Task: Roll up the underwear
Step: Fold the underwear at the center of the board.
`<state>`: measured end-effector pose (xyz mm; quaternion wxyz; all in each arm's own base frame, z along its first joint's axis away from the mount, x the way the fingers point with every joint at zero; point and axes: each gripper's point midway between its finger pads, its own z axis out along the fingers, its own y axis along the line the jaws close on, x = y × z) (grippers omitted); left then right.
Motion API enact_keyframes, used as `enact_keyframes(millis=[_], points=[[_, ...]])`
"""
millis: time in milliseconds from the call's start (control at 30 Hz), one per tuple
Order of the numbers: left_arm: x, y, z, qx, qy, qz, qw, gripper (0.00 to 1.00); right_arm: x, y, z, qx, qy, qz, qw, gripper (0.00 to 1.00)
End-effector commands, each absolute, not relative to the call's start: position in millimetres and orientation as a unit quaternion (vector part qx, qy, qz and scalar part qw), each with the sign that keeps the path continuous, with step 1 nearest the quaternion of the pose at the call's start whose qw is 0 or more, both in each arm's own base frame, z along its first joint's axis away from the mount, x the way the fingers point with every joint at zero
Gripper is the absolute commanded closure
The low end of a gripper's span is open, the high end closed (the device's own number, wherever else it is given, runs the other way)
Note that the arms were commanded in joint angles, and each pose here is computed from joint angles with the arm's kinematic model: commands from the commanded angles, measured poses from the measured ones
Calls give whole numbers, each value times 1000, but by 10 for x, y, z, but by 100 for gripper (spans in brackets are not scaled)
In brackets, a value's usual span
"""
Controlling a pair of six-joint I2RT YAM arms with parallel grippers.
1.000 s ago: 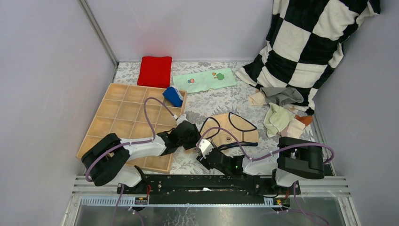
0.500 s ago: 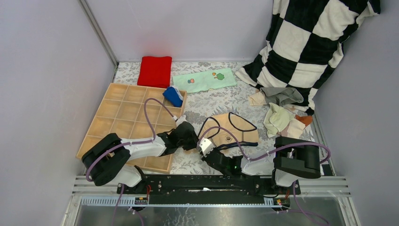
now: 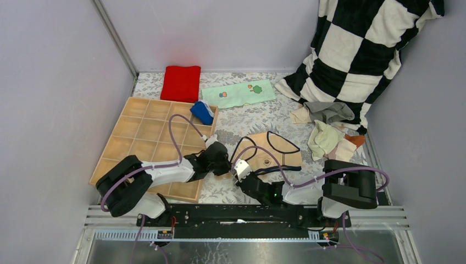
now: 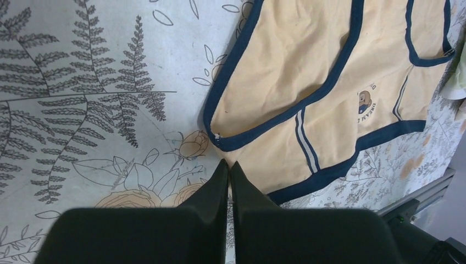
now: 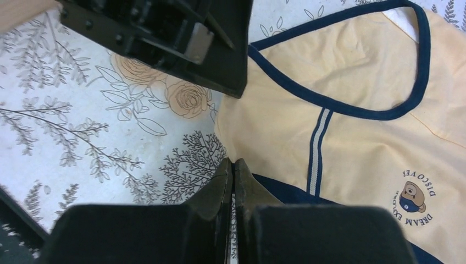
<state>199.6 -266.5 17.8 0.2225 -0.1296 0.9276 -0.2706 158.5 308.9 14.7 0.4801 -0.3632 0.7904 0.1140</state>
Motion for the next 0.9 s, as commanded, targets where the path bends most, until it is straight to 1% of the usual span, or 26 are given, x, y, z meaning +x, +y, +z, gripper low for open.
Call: enact_keyframes(millis=[0, 100, 267, 367, 500, 700, 867], points=[[2107, -2686, 236, -126, 928, -257, 237, 100, 1535, 3290, 410, -338, 787, 167, 488, 100], [2132, -2657, 287, -120, 932, -242, 242, 100, 1466, 3391, 492, -343, 787, 193, 476, 100], [2198, -2511, 495, -126, 929, -217, 273, 100, 1353, 3606, 654, -339, 783, 246, 459, 100], [2203, -2369, 655, -136, 923, -205, 295, 100, 1313, 3698, 694, -342, 781, 256, 455, 100], [2141, -2239, 744, -134, 923, -194, 303, 100, 1276, 3783, 773, -334, 777, 276, 458, 100], [2080, -2267, 932, -93, 923, -193, 319, 100, 1296, 3708, 880, -264, 799, 288, 458, 100], [2064, -2523, 1152, -56, 920, -201, 332, 100, 1322, 3493, 1039, -180, 810, 306, 466, 100]])
